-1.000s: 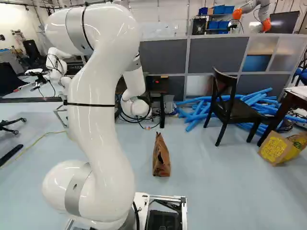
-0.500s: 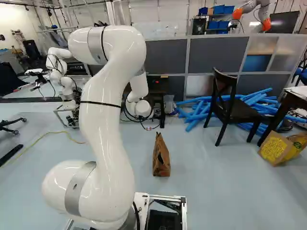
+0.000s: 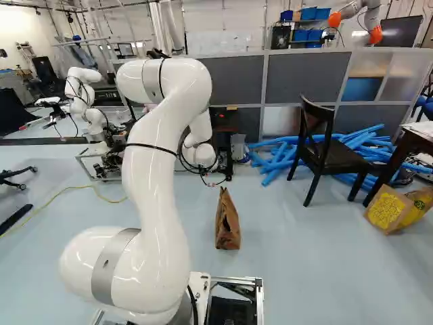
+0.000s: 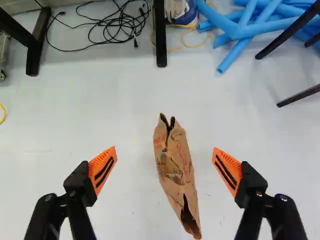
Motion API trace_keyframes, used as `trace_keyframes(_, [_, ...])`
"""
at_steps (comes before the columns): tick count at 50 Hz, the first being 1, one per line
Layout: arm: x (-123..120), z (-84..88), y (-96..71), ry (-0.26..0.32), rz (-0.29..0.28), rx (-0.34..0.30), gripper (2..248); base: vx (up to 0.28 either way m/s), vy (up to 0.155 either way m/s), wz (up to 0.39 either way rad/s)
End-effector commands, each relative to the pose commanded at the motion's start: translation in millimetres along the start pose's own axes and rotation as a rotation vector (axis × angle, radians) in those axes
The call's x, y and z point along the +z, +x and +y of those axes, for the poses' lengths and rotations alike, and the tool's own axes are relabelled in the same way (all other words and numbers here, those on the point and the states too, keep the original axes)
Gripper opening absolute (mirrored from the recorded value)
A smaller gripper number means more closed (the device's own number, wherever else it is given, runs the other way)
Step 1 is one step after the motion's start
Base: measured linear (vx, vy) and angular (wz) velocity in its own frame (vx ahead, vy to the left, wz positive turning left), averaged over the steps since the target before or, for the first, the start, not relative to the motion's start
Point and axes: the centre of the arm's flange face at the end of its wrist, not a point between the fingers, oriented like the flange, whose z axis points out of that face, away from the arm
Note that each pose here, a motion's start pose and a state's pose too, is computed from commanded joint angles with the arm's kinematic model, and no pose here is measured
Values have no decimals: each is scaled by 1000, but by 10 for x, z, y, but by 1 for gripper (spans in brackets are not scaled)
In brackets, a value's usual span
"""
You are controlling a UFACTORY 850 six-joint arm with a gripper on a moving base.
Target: Pick up the bag on the ground and place it on the table
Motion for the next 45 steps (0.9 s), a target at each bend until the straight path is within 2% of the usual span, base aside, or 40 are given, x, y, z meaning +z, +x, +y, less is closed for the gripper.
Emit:
trace_keyframes(26, [359,83,-224,-6,-156,13,247,0,0,0])
trace_keyframes(45, [683,157,-262,-11,-194,24,247,0,0,0])
